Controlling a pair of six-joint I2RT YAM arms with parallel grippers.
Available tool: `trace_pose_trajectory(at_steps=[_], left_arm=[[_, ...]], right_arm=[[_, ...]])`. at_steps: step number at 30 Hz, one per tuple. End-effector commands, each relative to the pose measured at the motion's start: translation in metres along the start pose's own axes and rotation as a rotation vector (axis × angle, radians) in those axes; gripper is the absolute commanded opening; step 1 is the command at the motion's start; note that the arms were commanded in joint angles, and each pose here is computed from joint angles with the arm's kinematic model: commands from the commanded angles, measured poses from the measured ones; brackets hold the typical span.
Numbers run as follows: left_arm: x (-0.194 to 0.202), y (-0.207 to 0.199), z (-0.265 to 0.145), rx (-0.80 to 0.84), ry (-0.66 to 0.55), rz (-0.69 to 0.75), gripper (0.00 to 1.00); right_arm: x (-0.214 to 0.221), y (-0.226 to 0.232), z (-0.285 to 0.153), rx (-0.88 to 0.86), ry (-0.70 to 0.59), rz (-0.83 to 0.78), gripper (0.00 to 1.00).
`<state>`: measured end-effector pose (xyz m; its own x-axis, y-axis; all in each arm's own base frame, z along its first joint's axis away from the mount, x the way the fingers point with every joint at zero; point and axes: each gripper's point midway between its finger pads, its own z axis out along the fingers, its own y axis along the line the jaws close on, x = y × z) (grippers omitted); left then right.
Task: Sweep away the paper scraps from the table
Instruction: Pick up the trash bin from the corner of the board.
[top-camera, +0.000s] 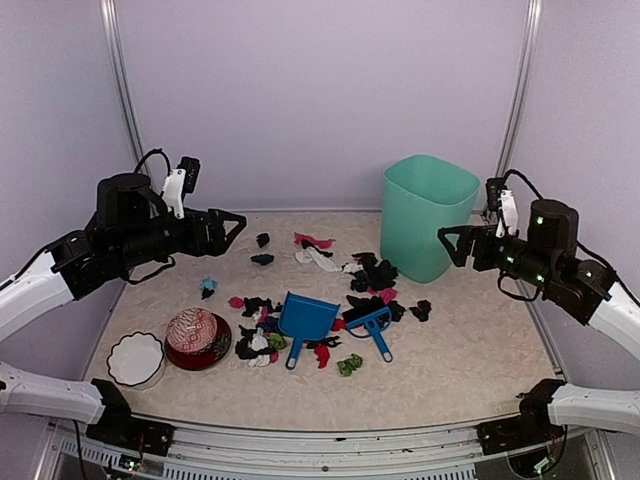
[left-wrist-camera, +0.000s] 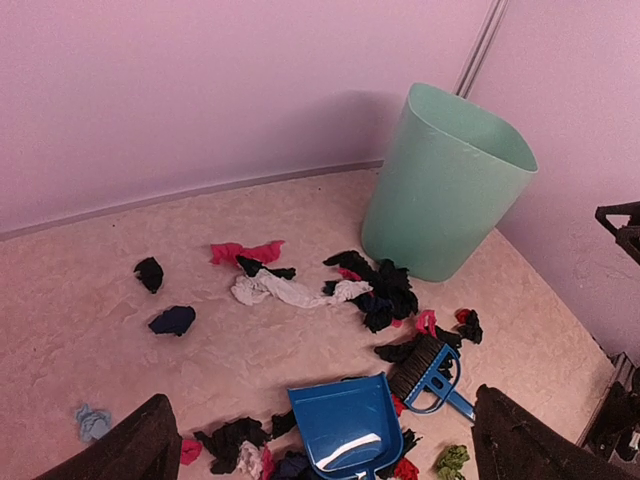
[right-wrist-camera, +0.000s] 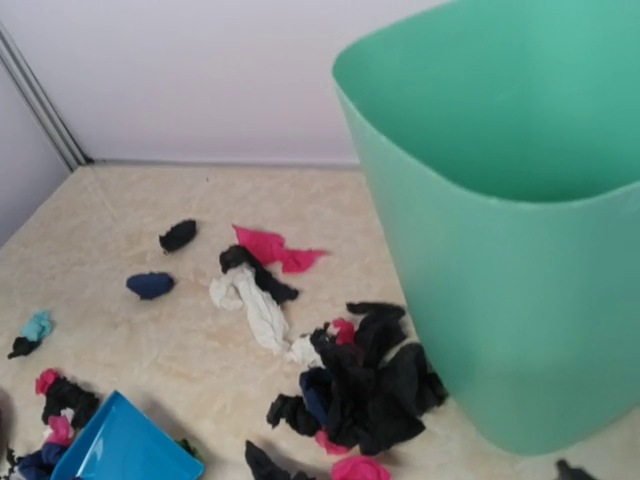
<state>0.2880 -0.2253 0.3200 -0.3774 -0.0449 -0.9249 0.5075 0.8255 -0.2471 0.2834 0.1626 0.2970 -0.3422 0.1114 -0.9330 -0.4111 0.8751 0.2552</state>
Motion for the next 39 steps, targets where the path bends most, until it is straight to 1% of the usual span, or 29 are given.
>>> trace_pose_trajectory(at_steps=[1,7,10,13,20,26,29,30,39], left_arm=[[-0.004,0.003,0.004,-0.036,0.033,0.029,0.99],[0.001,0.0,0.007,-0.025,0.066,0.039,0.99],[0.002,0.002,0.006,-0.035,0.086,0.047,0.99],[0.003,0.006,0.005,-0.058,0.083,0.056,0.99],[0.015,0.013,0.008,-0.08,0.085,0.063,0.99],[0.031,0.021,0.014,-0.106,0.129,0.06,0.99],[0.035,0.022,0.015,-0.108,0.137,0.055,0.99],[0.035,0.023,0.014,-0.112,0.136,0.053,0.99],[0.04,0.027,0.013,-0.126,0.144,0.042,0.99]], right_arm=[[-0.015,0.009,-0.01,-0.036,-0.043,-0.028,1.0],[0.004,0.009,-0.003,-0.048,0.016,-0.05,1.0],[0.013,0.013,-0.002,-0.079,0.051,-0.04,0.97],[0.027,0.016,0.001,-0.1,0.108,-0.017,0.94],[0.08,0.034,0.017,-0.156,0.29,0.032,0.9],[0.121,0.046,0.026,-0.117,0.417,0.002,0.89],[0.146,0.046,0.031,-0.07,0.491,-0.024,0.87],[0.153,0.046,0.033,-0.053,0.512,-0.008,0.86],[0.201,0.057,0.048,0.021,0.627,-0.053,0.8]])
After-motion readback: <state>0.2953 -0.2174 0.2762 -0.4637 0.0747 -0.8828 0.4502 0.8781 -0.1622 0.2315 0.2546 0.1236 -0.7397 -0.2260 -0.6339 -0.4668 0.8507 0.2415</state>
